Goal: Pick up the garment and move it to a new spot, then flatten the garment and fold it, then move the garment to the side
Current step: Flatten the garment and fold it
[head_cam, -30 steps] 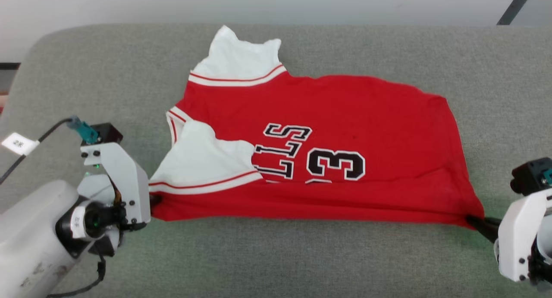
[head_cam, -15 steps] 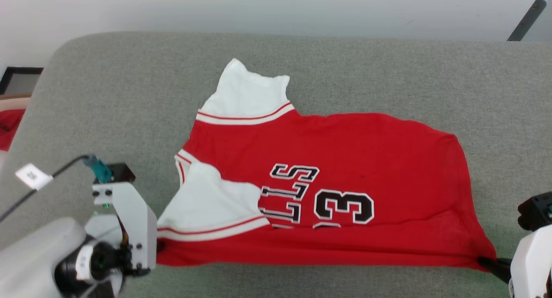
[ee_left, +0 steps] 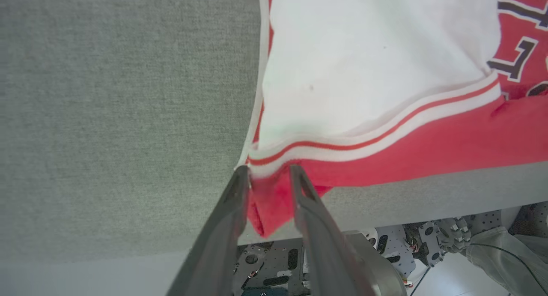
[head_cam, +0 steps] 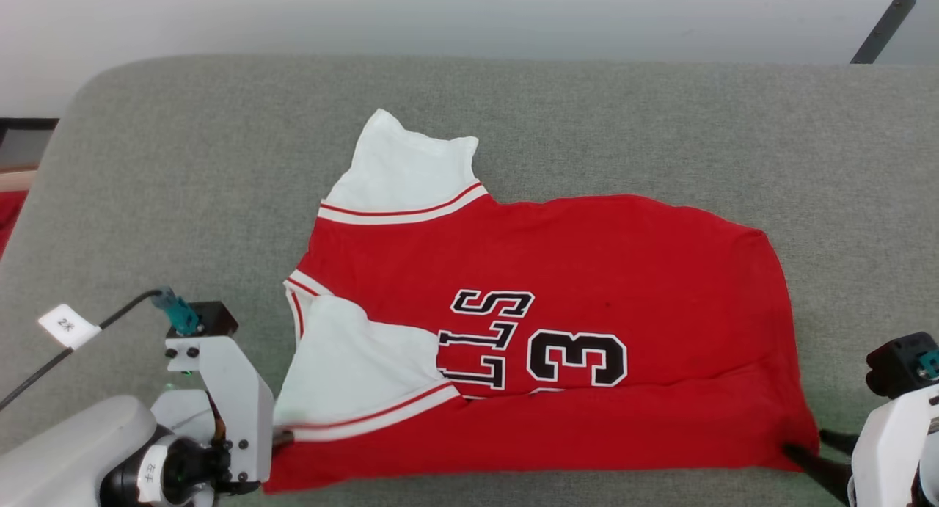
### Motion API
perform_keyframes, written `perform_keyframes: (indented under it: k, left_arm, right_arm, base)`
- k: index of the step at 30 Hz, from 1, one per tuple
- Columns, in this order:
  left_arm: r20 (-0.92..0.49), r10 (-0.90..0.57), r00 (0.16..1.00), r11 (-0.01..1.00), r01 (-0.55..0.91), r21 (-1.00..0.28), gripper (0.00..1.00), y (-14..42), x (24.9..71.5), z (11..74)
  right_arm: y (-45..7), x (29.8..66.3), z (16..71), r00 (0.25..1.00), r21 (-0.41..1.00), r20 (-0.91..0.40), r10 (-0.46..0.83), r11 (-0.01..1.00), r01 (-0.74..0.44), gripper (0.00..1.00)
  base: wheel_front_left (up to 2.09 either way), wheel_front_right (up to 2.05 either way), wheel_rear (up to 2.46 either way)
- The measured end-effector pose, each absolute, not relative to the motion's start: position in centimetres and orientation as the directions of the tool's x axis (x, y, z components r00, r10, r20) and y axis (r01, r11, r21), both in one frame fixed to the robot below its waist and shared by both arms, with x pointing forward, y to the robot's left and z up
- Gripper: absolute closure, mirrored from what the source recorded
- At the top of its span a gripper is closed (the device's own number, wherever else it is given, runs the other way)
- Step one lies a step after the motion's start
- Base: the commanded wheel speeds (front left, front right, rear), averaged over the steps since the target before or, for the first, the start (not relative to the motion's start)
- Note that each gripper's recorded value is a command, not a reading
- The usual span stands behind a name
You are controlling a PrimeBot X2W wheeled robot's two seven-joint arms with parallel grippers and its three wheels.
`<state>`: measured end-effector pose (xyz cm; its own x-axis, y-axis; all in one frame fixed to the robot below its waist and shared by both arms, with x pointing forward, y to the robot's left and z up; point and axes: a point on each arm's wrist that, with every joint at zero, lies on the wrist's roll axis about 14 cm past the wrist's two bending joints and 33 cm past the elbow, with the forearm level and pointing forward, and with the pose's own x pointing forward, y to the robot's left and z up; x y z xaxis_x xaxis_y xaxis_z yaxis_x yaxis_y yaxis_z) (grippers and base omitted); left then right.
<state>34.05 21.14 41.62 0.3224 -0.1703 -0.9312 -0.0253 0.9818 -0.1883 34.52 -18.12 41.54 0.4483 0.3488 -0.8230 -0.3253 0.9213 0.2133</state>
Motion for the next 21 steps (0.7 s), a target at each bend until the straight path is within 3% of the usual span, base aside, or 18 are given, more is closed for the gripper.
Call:
perform_keyframes:
  k: [1, 10, 21]
  left_arm:
    - [-0.93, -0.171, 0.326, 0.982, -0.02, -0.188, 0.0, 21.1, 34.1, 41.7]
    - [-0.897, -0.165, 0.409, 0.984, 0.008, -0.178, 0.0, 21.3, 35.4, 43.7]
    - [-0.685, -0.192, 0.703, 0.98, 0.168, -0.103, 0.0, 20.1, 43.4, 50.2]
  right_arm:
    - [-18.2, 34.6, 41.7, 0.458, 0.213, -0.818, 0.349, 0.922, -0.322, 0.0]
    - [-18.5, 35.4, 44.2, 0.573, 0.198, -0.744, 0.344, 0.932, -0.303, 0.0]
    - [-17.8, 38.8, 50.6, 0.836, 0.108, -0.43, 0.341, 0.939, -0.328, 0.0]
  base:
    - [0.0, 0.0, 0.0]
    - [0.0, 0.0, 0.0]
    - [0.0, 0.0, 0.0]
